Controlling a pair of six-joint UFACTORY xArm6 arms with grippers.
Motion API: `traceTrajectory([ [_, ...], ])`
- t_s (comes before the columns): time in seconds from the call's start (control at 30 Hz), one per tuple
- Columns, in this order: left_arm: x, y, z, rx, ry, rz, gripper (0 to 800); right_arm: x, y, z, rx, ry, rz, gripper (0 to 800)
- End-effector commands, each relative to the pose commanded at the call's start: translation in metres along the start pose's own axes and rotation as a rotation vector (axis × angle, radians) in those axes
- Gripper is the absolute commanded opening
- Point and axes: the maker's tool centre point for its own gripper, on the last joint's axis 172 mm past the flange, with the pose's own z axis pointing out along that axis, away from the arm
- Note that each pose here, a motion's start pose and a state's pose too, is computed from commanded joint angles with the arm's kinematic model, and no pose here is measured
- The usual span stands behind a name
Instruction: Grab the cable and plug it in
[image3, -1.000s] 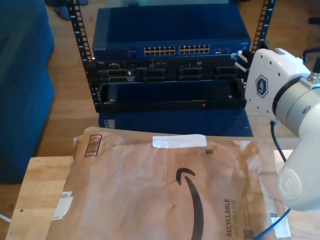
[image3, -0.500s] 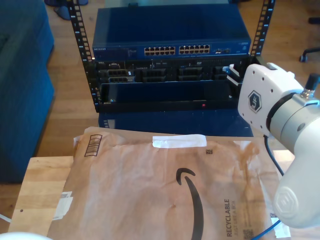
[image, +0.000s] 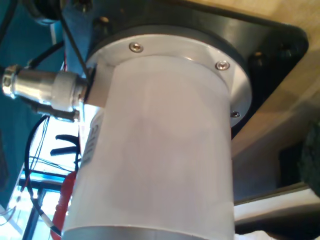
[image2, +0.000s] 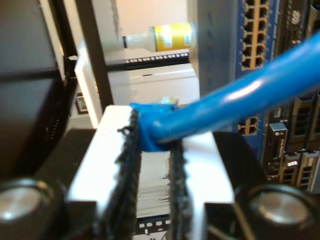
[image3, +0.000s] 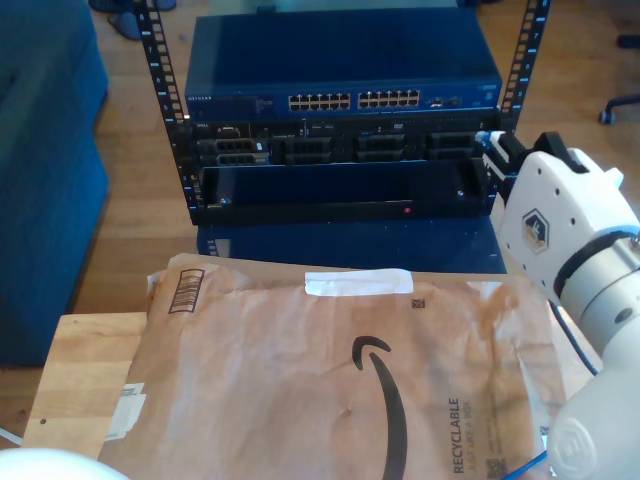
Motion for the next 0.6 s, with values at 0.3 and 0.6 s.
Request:
traceTrajectory([
  [0.3,0.016,-0.008,0.008,-0.052,0.049,0.012,799,0.03,0.003,0.005,0.034,0.124,-0.044,10],
  [0.6,0.015,-0.009,0.022,-0.065,0.038,0.03,800,0.016,0.013,0.014,0.039,0.116,-0.084,9],
])
